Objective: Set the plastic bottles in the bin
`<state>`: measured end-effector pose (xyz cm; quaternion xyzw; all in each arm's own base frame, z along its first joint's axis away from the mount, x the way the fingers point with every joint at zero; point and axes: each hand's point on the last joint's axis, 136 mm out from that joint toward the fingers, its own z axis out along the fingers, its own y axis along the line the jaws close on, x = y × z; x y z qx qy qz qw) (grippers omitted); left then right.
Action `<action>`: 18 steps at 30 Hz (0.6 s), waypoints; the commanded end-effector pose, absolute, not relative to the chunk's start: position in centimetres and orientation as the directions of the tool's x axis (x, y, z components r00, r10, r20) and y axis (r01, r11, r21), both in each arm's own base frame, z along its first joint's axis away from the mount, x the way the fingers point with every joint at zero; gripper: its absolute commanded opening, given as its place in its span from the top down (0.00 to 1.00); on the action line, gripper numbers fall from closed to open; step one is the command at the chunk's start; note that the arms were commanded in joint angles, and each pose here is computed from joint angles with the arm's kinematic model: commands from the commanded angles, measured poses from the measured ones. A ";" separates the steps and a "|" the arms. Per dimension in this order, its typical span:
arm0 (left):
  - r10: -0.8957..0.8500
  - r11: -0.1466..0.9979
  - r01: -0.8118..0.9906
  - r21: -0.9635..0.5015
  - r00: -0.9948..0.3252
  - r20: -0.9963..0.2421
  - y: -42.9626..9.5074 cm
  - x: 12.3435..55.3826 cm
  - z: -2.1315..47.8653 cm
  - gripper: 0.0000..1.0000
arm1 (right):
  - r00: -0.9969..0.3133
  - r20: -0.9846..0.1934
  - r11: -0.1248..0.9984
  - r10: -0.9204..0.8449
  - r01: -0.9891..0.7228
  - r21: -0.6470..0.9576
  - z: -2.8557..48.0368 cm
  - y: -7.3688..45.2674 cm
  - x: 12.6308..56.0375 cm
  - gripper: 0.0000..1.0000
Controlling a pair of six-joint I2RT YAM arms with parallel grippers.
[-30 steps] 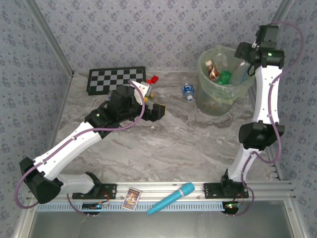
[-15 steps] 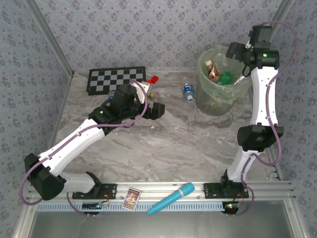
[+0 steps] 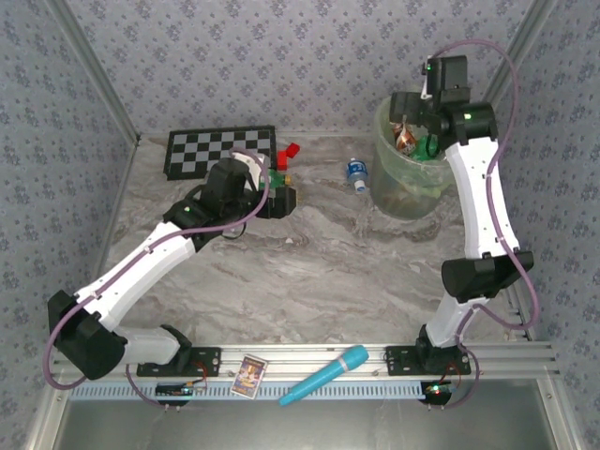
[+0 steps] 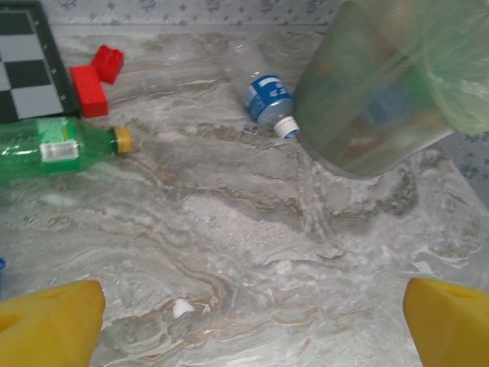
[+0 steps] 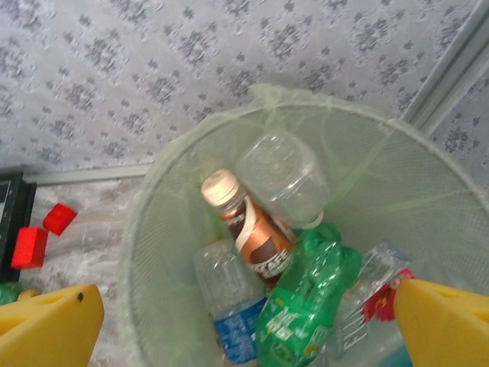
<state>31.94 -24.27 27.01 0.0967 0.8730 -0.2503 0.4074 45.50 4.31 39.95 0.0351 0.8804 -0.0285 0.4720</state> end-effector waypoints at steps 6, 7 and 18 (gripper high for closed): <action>-0.091 0.917 0.217 -0.334 -0.702 -0.706 -19.7 32.2 22.5 0.00 | -0.549 -0.832 0.997 -0.074 -0.018 -0.076 39.7 9.4 40.2 0.00; -0.097 0.920 0.205 -0.335 -0.709 -0.699 -19.5 32.2 22.1 0.00 | -0.551 -0.830 0.996 -0.084 -0.029 -0.082 39.6 9.8 39.8 0.00; -0.178 0.950 0.028 -0.310 -0.768 -0.615 -16.6 34.2 17.9 0.00 | -0.559 -0.820 0.988 -0.125 -0.148 -0.049 37.1 12.3 37.3 0.00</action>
